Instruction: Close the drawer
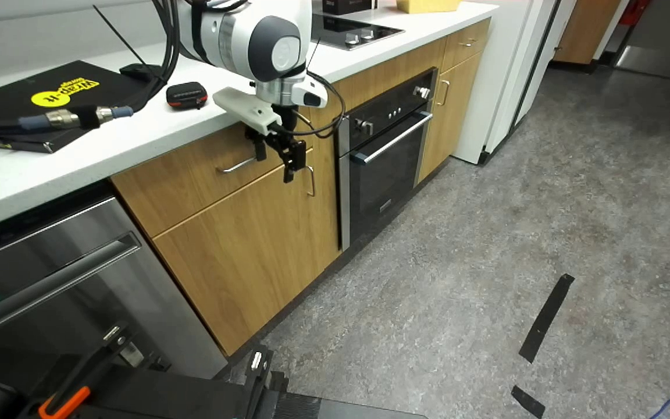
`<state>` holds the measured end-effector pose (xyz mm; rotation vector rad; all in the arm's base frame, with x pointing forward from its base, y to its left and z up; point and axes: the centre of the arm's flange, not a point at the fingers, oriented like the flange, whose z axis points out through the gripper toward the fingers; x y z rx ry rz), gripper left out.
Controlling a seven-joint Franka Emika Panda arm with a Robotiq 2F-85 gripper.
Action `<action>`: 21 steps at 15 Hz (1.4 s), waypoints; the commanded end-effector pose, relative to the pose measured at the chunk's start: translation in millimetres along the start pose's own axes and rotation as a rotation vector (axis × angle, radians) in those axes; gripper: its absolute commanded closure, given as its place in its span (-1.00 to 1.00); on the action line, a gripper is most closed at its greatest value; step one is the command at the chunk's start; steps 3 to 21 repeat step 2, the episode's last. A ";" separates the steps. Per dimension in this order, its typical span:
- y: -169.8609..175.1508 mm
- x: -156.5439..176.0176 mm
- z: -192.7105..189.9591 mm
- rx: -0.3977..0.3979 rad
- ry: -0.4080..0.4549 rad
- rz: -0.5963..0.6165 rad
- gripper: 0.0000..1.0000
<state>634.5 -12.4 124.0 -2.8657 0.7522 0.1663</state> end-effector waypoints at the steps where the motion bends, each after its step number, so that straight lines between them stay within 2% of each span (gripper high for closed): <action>1: 0.5 0.0 0.2 -0.001 0.000 0.001 -1.00; 21: 1.0 0.2 0.2 -0.001 0.000 0.001 -1.00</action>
